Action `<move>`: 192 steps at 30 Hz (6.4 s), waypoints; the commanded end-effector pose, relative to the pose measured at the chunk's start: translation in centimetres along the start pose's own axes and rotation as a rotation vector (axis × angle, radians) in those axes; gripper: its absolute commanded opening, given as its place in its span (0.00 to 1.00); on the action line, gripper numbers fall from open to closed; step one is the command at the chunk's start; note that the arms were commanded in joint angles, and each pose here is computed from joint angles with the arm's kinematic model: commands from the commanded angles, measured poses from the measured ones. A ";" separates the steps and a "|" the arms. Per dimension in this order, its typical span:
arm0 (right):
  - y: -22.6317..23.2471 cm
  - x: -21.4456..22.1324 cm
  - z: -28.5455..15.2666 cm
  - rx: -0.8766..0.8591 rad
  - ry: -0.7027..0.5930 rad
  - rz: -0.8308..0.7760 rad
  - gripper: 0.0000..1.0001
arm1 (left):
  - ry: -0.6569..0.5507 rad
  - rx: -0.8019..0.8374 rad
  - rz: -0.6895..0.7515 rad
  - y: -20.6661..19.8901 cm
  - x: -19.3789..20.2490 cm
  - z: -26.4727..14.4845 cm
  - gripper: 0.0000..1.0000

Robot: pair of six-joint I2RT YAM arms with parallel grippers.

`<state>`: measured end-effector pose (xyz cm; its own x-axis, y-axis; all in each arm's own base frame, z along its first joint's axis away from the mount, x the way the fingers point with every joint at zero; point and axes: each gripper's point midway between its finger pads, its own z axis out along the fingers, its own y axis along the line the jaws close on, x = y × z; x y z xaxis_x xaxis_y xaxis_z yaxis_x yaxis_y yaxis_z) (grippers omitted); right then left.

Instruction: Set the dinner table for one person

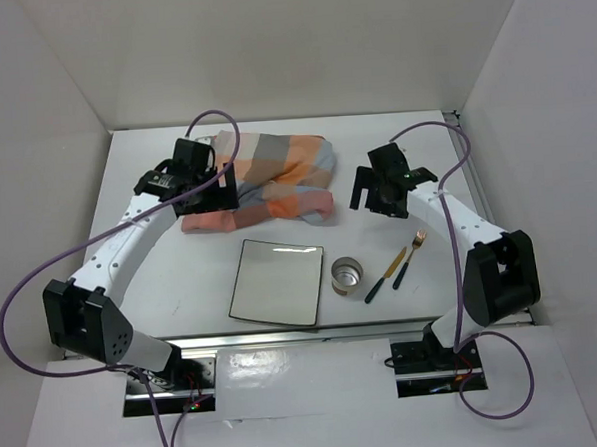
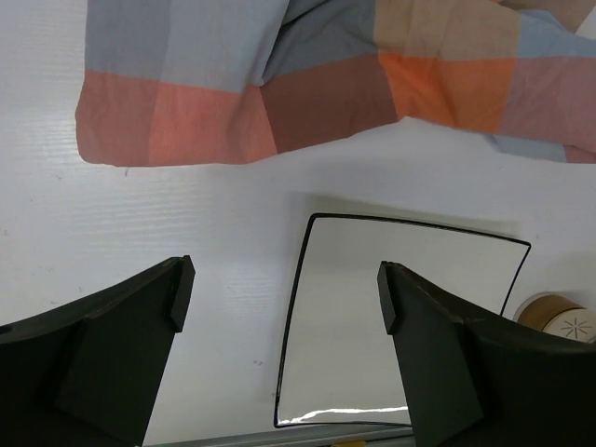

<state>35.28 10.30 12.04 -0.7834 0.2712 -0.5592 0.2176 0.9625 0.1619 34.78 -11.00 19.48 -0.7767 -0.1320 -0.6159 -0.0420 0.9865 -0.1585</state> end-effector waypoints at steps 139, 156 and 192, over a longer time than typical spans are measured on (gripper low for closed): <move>7.4 10.3 2.6 -0.539 0.605 0.359 0.60 | 0.118 0.234 -1.001 10.7 -1.1 4.1 0.00; 8.6 8.8 8.6 -0.459 0.472 0.423 0.50 | 0.110 0.237 -0.998 10.8 -1.7 4.1 0.00; 6.6 -23.9 -19.9 -0.659 -0.504 0.153 0.00 | -0.365 0.717 -0.481 3.7 -21.6 -13.3 0.00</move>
<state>47.42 12.56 39.29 -0.4908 0.5518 -0.6742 -0.1968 0.6837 0.7028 46.12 -3.67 39.12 -0.5856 -0.6909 -0.4239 0.0799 0.4712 -0.8784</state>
